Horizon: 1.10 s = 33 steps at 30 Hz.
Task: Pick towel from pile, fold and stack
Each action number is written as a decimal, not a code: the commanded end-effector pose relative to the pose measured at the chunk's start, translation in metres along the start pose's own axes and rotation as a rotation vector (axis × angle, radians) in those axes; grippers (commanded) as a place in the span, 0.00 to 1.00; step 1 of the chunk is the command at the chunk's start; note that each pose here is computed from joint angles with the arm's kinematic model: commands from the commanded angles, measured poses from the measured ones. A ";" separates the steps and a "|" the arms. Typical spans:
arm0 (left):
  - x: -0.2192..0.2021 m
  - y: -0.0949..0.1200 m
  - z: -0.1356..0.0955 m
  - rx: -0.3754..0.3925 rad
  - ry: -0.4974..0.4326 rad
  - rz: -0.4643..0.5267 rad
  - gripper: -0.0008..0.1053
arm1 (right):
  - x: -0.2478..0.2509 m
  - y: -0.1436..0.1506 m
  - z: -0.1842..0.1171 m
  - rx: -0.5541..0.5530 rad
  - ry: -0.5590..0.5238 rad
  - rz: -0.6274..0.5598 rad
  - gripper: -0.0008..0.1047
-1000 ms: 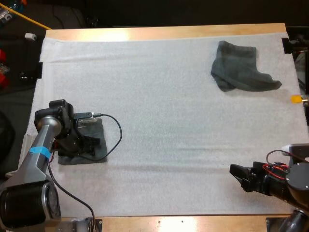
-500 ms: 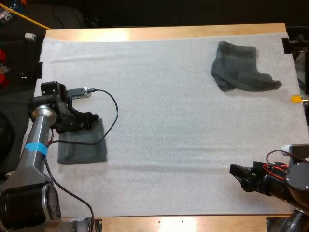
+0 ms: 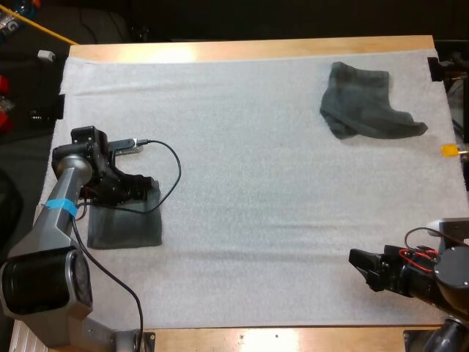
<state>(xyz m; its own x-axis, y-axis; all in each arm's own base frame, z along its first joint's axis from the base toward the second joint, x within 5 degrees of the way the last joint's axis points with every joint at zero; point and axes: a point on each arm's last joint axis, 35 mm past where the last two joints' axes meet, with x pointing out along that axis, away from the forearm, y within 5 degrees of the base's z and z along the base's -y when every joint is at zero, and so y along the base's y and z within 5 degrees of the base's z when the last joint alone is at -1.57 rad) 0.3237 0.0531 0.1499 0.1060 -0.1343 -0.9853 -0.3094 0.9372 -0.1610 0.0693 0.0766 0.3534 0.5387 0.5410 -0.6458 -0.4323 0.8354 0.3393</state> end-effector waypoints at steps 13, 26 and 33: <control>-0.070 -0.016 0.016 0.033 -0.206 -0.103 0.62 | -0.003 0.001 0.002 -0.009 -0.018 0.012 0.68; -0.176 -0.026 -0.026 0.105 -0.501 -0.143 0.62 | -0.003 -0.002 0.004 -0.073 -0.066 -0.084 0.68; -0.197 -0.026 -0.052 0.113 -0.504 -0.166 0.62 | 0.001 -0.003 0.007 -0.120 -0.082 -0.151 0.68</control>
<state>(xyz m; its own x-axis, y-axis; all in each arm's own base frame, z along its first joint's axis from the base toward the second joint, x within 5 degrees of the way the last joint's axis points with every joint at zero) 0.2627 0.0395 0.3434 0.5926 -0.1284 -0.7952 -0.1580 0.9495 -0.2710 0.0752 0.0750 0.3530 0.6438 0.4217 -0.6385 -0.4192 0.8925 0.1668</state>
